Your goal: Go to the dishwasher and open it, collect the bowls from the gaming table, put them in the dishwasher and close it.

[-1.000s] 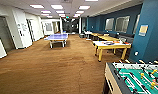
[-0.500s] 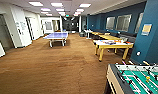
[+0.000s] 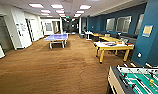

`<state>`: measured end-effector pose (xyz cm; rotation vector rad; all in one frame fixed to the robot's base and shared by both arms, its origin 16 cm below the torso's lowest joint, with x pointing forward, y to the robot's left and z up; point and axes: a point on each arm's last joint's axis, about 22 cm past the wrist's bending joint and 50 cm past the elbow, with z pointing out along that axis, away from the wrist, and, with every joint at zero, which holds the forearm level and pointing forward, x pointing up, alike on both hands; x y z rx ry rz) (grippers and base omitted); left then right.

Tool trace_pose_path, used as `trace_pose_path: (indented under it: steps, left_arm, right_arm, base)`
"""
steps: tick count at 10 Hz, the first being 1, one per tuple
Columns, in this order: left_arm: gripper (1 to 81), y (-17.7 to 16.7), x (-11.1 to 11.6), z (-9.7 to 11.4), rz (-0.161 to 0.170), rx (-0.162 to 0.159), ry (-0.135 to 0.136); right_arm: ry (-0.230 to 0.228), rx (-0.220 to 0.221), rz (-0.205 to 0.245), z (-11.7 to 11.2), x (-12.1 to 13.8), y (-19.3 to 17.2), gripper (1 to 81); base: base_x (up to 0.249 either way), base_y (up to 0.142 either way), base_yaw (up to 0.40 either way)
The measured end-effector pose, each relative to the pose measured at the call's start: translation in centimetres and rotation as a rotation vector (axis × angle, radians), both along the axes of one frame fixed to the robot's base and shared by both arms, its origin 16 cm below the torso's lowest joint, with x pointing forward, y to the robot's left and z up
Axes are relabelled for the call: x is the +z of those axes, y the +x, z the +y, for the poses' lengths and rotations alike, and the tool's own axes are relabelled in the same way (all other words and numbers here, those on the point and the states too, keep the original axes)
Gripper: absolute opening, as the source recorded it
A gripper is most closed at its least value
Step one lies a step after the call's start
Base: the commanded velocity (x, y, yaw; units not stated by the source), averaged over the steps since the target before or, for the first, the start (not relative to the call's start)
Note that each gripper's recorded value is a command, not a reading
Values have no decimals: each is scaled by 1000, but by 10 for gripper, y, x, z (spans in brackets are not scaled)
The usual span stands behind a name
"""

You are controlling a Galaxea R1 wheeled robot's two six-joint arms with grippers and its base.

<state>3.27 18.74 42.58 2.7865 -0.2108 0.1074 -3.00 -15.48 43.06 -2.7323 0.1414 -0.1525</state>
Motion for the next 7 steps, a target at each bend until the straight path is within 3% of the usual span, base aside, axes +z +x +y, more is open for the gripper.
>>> trace_pose_path:
  steps: [2,7]
  left_arm:
    - [811,5,0,1,-9,1,1]
    - [811,0,0,2,-2,1,2]
  right_arm:
    - [0,-10,-16,-2,1,11,811]
    - [1,-12,-3,-1,0,2,811]
  base:
    - [131,0,0]
    - [137,0,0]
